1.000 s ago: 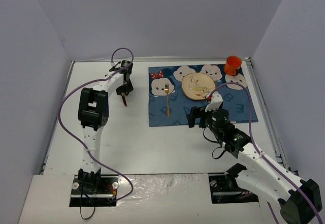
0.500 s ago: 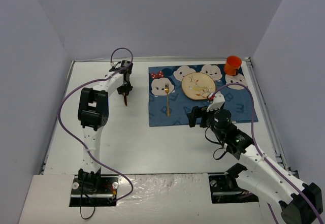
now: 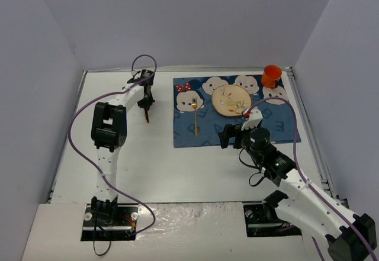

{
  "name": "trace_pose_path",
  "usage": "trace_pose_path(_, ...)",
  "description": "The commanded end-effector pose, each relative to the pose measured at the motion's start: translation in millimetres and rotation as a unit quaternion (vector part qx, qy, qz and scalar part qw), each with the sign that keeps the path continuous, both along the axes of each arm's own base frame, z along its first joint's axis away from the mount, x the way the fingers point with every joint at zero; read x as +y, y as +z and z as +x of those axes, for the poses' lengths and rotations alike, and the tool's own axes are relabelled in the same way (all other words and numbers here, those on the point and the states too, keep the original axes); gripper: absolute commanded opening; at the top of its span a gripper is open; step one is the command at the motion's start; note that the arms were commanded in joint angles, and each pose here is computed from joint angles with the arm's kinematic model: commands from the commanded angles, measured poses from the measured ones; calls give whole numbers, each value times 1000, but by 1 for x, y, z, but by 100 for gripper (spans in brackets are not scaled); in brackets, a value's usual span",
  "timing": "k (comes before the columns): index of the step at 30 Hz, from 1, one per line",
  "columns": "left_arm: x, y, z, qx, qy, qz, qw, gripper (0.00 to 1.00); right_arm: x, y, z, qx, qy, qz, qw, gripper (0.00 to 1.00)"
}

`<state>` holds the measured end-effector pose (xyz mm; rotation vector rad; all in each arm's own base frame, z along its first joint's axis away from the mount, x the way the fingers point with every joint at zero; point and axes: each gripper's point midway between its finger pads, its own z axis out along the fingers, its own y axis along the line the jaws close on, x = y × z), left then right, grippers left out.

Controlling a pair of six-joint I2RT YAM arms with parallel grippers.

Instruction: Set the dinner table for one person

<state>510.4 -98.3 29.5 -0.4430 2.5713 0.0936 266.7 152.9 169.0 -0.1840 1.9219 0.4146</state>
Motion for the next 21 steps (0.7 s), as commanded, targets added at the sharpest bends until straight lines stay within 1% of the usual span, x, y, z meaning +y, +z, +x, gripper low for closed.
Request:
trace_pose_path(1, 4, -30, -17, 51, -25, -3, 998, 0, 6, 24, 5, -33, 1, 28, 999, 99)
trace_pose_path(4, -1, -17, -22, 39, -28, -23, 999, 0, 8, 24, 5, -32, 4, 30, 999, 99)
trace_pose_path(12, -29, 27, -47, -11, -23, -127, 992, 0, 26, 27, 6, -29, 31, 60, 997, 99)
trace_pose_path(13, -29, 21, -50, -8, -19, -129, 991, 0, 31, 27, 5, -26, 44, 67, 996, 99)
trace_pose_path(17, -32, 33, -71, -15, -10, -156, 988, 0, 43, 27, 6, -22, 63, 83, 994, 99)
trace_pose_path(21, -43, 54, -77, -46, -22, -191, 980, 0, 55, 29, 6, -19, 80, 98, 992, 99)
